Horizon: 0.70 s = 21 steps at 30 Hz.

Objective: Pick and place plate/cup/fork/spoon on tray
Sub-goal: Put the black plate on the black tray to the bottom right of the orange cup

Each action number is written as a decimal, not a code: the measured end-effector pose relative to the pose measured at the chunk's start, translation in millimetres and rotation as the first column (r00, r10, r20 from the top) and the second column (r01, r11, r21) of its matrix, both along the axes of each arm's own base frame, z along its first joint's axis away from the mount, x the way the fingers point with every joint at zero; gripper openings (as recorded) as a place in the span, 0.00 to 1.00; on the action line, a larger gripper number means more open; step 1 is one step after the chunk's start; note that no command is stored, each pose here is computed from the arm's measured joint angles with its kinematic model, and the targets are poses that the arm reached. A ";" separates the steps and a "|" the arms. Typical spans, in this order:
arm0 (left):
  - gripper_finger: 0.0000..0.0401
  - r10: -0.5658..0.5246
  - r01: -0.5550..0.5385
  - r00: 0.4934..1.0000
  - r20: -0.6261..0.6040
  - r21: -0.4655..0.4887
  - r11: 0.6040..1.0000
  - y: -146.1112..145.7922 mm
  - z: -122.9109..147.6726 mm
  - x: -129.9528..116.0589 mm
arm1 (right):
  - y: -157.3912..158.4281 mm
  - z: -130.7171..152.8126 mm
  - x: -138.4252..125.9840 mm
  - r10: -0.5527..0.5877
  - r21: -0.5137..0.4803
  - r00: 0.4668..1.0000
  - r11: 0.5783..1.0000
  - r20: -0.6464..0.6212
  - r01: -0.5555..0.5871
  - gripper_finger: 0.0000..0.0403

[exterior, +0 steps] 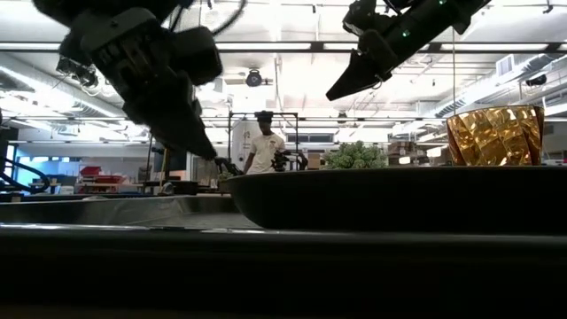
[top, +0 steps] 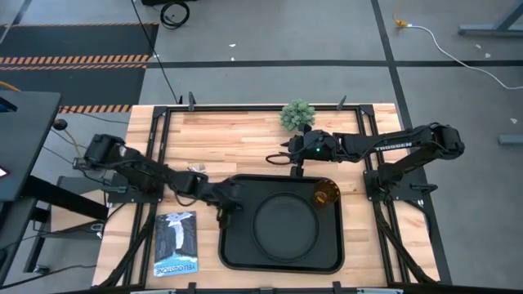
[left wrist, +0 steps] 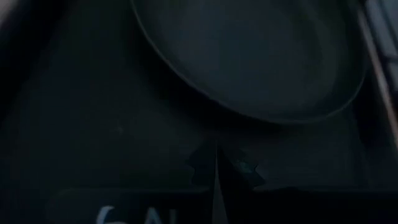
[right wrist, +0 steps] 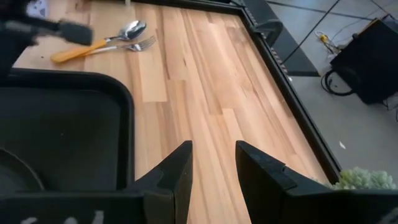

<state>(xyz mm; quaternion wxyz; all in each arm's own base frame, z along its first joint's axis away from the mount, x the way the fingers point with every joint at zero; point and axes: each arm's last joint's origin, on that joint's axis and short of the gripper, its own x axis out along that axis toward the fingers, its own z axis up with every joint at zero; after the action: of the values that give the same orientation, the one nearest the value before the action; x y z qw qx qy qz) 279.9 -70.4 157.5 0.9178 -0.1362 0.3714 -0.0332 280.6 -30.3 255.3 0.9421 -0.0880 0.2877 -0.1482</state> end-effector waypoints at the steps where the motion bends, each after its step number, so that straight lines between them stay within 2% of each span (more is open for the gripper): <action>1: 0.06 -0.010 0.010 0.999 -0.031 -0.001 1.000 -1.3 -2.2 3.2 | -0.1 0.0 0.0 -0.002 0.002 1.000 1.000 0.001 0.002 0.32; 9: 0.05 -0.086 0.084 0.989 -0.123 -0.016 0.996 -6.2 -20.3 27.8 | 0.3 -1.4 -0.7 -0.003 0.008 1.000 1.000 -0.014 0.003 0.32; 21: 0.03 -0.109 0.104 0.989 -0.102 -0.052 0.993 -4.0 -32.5 53.1 | 0.4 -2.0 -0.9 -0.002 0.008 1.000 1.000 -0.020 0.003 0.32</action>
<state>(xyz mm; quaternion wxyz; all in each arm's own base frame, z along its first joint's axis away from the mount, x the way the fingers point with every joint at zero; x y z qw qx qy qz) 332.9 -74.3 125.0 0.8906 -0.1389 0.4250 -0.0837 279.7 -29.9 253.3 0.9393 -0.0852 0.2979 -0.1473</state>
